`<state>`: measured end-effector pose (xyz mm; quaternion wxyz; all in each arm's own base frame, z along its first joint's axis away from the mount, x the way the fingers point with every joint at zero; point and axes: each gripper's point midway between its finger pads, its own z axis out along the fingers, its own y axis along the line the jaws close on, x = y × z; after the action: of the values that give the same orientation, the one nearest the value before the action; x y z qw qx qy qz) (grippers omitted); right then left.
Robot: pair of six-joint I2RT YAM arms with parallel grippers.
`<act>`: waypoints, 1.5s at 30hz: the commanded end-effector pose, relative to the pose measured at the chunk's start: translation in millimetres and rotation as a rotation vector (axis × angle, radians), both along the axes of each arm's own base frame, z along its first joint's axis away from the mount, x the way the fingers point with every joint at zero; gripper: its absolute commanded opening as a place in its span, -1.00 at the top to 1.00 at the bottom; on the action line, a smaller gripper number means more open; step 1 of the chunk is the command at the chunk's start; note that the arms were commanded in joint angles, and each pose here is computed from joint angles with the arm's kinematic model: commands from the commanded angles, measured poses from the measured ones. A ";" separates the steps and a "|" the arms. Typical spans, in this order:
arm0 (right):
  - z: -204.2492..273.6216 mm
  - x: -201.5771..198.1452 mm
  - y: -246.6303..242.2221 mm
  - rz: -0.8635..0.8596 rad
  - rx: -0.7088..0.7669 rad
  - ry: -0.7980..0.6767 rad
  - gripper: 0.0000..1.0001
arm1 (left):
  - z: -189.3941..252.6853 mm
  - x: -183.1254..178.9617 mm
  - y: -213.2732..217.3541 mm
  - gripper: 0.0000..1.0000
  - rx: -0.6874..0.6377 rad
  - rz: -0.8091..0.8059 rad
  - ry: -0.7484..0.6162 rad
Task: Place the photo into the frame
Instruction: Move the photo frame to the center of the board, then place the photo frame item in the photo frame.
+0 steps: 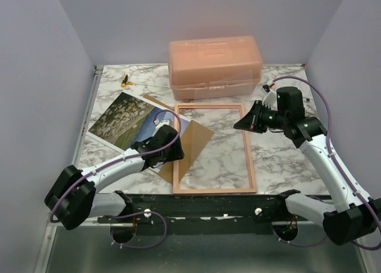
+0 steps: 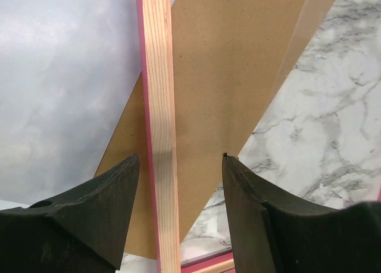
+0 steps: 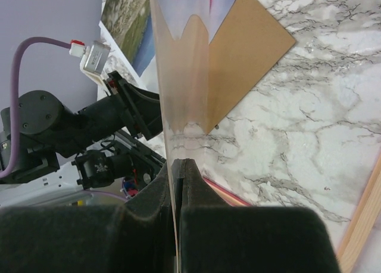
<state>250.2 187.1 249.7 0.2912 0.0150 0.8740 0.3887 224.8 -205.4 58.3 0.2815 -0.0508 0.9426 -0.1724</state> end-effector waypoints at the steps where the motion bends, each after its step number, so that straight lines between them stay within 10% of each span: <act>1: 13.0 -0.9 8.7 0.037 0.053 -0.022 0.99 | 6.8 -1.7 -1.2 -0.16 -0.081 -0.025 -0.024; 15: 40.0 6.9 34.0 0.106 0.227 -0.012 0.99 | -12.9 -7.3 25.4 0.11 -0.127 0.004 0.010; 45: -3.5 10.5 33.1 0.139 0.127 0.142 0.99 | -22.8 -6.7 26.5 0.37 -0.090 -0.024 0.033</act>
<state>263.8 214.3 234.0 0.2094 0.0175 0.8723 0.4415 219.4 -181.5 40.3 0.2686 -0.0656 0.9340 -0.2263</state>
